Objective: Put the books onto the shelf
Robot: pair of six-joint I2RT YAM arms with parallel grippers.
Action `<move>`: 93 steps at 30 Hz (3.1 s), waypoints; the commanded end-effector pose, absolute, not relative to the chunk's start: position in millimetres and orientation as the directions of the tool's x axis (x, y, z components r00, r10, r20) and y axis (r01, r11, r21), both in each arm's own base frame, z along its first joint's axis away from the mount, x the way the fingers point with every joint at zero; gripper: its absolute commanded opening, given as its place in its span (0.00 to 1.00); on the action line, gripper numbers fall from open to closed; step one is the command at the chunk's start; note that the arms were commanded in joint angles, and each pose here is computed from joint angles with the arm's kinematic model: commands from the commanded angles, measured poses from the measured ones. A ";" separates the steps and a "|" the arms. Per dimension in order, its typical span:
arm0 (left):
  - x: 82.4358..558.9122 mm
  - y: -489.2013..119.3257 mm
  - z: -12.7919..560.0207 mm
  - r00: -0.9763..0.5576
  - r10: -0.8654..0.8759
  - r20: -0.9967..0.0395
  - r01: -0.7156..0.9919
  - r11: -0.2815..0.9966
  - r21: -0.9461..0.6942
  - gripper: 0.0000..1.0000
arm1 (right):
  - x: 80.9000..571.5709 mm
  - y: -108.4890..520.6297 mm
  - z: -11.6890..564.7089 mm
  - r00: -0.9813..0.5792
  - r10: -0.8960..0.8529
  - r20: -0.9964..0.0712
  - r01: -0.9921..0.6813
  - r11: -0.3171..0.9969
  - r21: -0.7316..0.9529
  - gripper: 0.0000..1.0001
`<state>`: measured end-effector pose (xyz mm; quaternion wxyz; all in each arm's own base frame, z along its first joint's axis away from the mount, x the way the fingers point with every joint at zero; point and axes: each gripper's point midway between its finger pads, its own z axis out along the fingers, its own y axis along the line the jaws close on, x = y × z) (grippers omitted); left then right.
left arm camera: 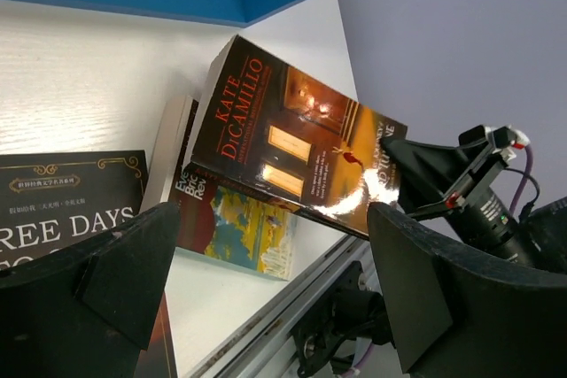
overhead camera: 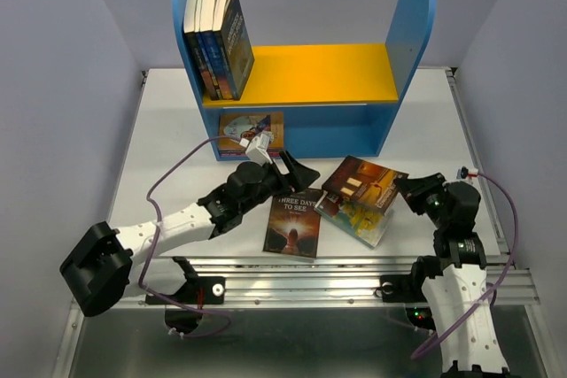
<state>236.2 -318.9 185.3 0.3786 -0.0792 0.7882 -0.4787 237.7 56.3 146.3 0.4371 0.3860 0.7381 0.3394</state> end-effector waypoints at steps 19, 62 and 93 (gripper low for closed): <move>175.1 -267.1 189.1 -0.708 -0.470 -0.527 0.326 0.444 -0.835 0.99 | 214.2 129.2 266.1 -0.497 0.677 -0.543 -0.392 0.383 0.837 0.01; 152.0 -311.7 288.5 -0.744 -0.454 -0.491 0.561 -0.024 -0.827 0.94 | 181.9 148.7 326.9 -0.624 0.635 -0.455 -0.439 0.197 0.877 0.01; 166.6 -307.6 316.5 -0.713 -0.545 -0.441 0.552 -0.049 -0.832 0.00 | 177.6 156.2 291.5 -0.723 0.510 -0.466 -0.403 0.236 0.884 0.59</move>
